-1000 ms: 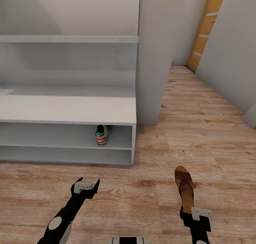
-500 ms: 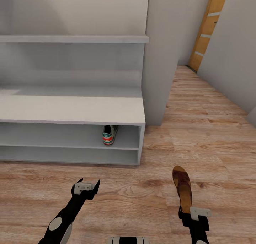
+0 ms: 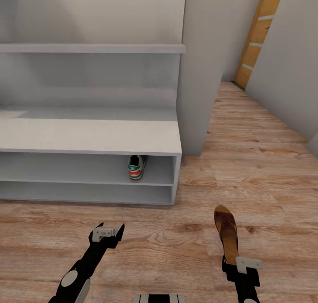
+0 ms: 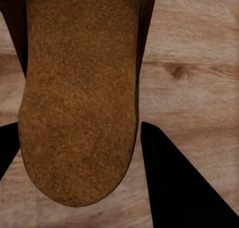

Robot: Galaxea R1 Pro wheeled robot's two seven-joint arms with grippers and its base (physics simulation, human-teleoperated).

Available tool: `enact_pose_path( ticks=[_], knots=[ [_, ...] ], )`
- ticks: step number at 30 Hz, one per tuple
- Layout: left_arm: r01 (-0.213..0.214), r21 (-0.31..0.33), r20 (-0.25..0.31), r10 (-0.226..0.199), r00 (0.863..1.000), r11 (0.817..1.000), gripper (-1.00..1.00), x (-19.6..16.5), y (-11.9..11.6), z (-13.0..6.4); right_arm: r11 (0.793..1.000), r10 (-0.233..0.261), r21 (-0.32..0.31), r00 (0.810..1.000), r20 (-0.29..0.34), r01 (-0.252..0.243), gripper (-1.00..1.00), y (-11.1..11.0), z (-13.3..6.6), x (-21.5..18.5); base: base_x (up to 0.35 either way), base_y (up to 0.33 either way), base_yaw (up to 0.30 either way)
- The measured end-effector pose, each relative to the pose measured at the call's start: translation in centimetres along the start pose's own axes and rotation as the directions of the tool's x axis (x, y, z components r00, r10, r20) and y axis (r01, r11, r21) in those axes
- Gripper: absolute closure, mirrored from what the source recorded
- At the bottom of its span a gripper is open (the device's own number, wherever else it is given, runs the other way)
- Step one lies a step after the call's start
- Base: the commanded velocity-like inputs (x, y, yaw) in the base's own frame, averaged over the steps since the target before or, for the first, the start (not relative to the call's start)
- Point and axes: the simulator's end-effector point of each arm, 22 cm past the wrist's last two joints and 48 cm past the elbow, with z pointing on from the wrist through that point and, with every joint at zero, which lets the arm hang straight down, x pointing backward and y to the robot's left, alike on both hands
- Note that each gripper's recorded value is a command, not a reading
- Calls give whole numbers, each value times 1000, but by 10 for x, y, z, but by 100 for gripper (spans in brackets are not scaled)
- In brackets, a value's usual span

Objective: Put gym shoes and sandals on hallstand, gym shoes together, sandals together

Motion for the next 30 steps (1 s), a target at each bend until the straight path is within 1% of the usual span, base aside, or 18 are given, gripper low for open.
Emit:
enact_pose_path(
  ticks=[4,11,30],
  knots=[
    [6,-1,-15,-6,1000,1000,-100,8,0,0,1000,0,1,1000,1,0,100,0,0,0,0,160,0],
    [9,-2,-24,-10,1000,1000,-100,12,-1,0,1000,2,1,1000,4,-2,100,0,0,0,0,239,0],
    [10,-2,-26,-11,1000,1000,-100,13,-1,0,1000,3,1,1000,6,-3,100,0,0,-1,0,278,0]
  ],
)
